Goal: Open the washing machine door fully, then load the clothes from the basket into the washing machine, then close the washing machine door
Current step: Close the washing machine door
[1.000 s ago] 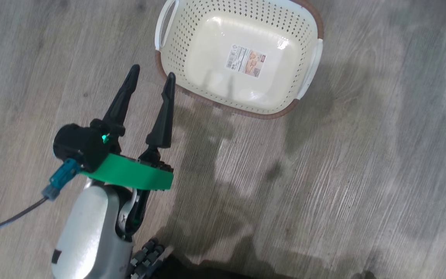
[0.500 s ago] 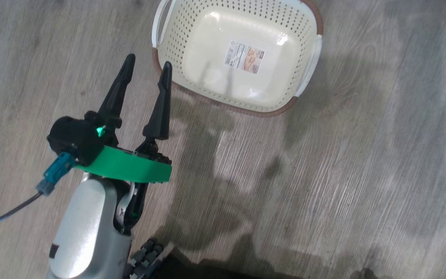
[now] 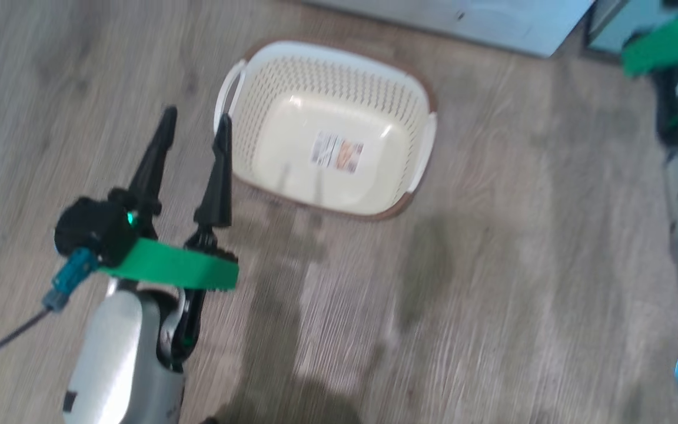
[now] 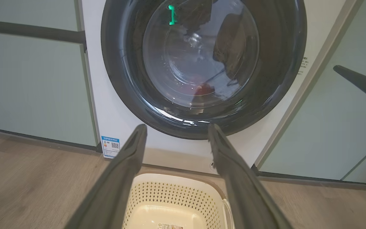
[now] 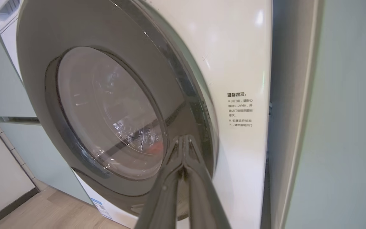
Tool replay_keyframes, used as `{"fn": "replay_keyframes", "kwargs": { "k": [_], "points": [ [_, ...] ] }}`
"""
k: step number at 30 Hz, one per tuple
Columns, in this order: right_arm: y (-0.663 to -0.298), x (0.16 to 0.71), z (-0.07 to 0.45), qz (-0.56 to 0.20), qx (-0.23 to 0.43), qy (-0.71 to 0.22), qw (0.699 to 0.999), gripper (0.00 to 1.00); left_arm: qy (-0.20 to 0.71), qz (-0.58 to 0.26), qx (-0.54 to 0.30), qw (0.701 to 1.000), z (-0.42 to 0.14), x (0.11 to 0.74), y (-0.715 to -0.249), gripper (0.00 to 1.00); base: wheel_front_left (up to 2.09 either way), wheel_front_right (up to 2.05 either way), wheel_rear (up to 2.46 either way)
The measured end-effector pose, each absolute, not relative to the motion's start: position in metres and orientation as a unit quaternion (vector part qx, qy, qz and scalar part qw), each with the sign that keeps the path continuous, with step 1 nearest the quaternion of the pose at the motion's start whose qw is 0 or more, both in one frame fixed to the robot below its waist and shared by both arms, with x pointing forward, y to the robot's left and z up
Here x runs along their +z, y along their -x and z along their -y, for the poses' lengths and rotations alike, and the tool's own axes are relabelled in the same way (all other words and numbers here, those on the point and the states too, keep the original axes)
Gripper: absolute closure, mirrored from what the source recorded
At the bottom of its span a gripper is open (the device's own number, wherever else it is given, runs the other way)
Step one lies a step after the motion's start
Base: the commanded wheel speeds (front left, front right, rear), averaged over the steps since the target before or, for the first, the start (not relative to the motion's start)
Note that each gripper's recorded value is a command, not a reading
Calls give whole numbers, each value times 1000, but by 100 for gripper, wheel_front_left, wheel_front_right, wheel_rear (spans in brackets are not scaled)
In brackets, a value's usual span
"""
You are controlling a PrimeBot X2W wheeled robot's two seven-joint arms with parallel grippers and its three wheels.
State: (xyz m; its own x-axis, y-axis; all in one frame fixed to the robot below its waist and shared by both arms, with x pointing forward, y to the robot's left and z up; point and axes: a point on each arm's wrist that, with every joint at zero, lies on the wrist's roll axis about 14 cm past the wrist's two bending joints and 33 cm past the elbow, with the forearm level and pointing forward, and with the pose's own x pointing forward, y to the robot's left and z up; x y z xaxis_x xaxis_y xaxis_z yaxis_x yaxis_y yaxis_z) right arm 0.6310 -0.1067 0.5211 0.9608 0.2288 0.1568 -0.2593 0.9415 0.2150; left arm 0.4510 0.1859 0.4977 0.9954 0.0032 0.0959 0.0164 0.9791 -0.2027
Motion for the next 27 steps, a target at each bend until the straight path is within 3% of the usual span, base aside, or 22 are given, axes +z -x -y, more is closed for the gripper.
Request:
{"fn": "replay_keyframes", "kwargs": {
  "k": [15,27],
  "points": [
    [-498,541,161,86,56,-130,986,100,123,91,-13,988,-178,536,-417,0,0,0,0],
    [-433,556,199,116,3,-142,983,100,133,80,-36,987,-160,533,-397,0,0,0,0]
  ]
}}
